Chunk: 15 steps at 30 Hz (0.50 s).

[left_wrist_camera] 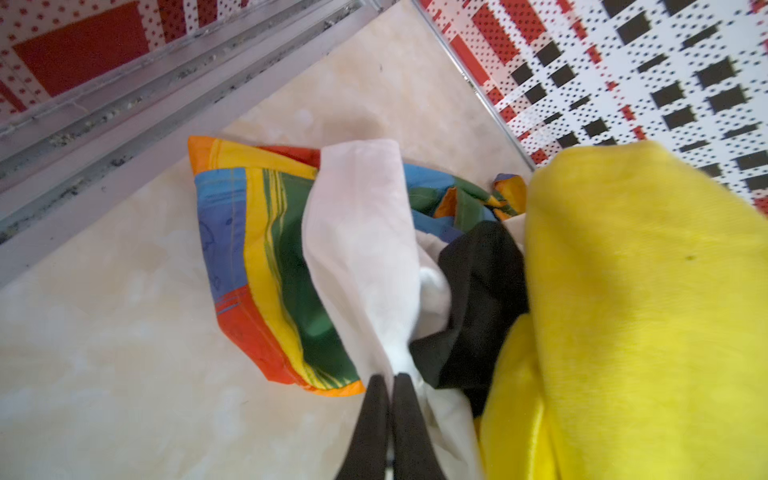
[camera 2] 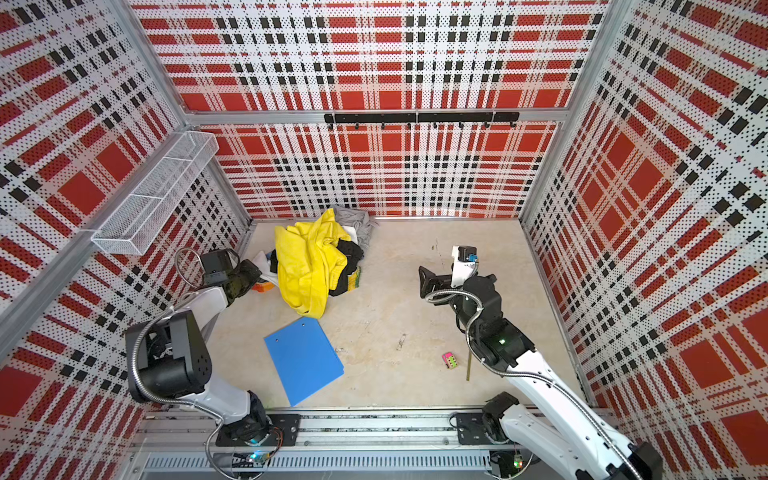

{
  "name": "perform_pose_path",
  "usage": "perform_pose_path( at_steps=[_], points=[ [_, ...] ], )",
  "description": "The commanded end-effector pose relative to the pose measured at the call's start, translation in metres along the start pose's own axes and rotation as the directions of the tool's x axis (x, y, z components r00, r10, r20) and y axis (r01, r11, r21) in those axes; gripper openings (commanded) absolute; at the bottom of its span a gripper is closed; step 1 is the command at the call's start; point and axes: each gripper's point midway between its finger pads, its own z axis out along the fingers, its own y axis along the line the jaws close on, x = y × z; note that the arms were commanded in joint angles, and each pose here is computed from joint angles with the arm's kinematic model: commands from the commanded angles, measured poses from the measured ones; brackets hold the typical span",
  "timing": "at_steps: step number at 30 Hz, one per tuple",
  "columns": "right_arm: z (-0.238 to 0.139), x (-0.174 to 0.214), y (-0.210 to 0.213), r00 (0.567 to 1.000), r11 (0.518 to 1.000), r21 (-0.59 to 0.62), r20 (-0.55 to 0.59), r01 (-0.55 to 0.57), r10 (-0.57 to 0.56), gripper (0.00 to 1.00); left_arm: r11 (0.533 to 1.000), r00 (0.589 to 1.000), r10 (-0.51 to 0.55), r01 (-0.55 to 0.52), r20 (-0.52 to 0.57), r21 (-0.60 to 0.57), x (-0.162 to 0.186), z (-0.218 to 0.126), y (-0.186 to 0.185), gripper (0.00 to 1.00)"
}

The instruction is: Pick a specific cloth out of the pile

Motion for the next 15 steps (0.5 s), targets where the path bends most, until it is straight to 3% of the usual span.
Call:
perform_pose_path(
  at_steps=[1,15],
  points=[
    [-0.003,-0.005,0.000,1.000,1.000,0.003,0.026,-0.014,0.014,1.00,0.997,0.995,0.020,-0.027,0.094,0.074,-0.035,-0.026,-0.033,0.00],
    [0.013,0.014,0.003,0.998,1.000,-0.008,-0.052,-0.019,0.018,1.00,0.969,0.954,0.050,-0.118,0.296,0.217,-0.103,-0.112,-0.111,0.00]
  ],
)
